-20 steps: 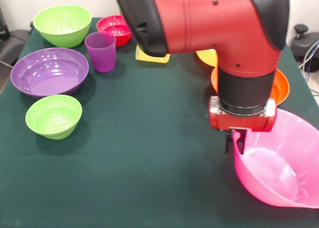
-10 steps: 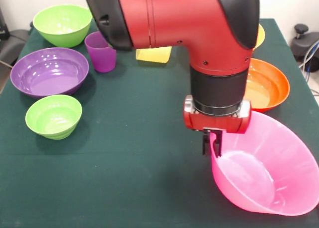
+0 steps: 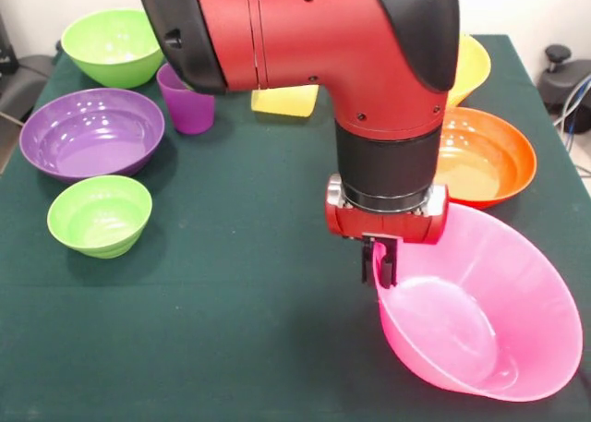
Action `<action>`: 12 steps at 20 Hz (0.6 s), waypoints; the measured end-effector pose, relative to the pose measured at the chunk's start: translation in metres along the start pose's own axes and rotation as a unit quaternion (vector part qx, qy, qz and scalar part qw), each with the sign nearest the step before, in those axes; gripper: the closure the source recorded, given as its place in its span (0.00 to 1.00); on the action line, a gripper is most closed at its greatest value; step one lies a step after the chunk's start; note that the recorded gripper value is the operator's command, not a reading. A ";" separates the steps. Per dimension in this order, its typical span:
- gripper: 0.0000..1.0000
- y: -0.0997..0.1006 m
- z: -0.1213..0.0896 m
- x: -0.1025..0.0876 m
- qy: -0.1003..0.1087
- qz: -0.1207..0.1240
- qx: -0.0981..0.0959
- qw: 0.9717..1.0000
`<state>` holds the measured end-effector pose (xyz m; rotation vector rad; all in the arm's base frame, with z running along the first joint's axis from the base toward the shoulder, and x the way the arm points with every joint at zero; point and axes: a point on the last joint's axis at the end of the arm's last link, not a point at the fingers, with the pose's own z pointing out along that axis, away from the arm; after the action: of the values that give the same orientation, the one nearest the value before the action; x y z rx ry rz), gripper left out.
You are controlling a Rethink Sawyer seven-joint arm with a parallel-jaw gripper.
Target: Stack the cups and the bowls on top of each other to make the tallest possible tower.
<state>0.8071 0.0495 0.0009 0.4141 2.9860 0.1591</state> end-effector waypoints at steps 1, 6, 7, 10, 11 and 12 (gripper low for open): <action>1.00 -0.001 -0.001 0.002 0.002 -0.001 -0.001 1.000; 1.00 -0.016 -0.013 0.016 0.017 -0.002 -0.002 1.000; 1.00 -0.019 -0.015 0.017 0.018 -0.002 -0.001 1.000; 1.00 -0.032 -0.021 0.018 0.022 -0.002 -0.001 1.000; 1.00 -0.039 -0.024 0.018 0.022 -0.002 -0.001 1.000; 1.00 -0.049 -0.028 0.016 0.022 -0.002 -0.001 1.000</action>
<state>0.7752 0.0041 0.0212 0.4095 3.0294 0.1744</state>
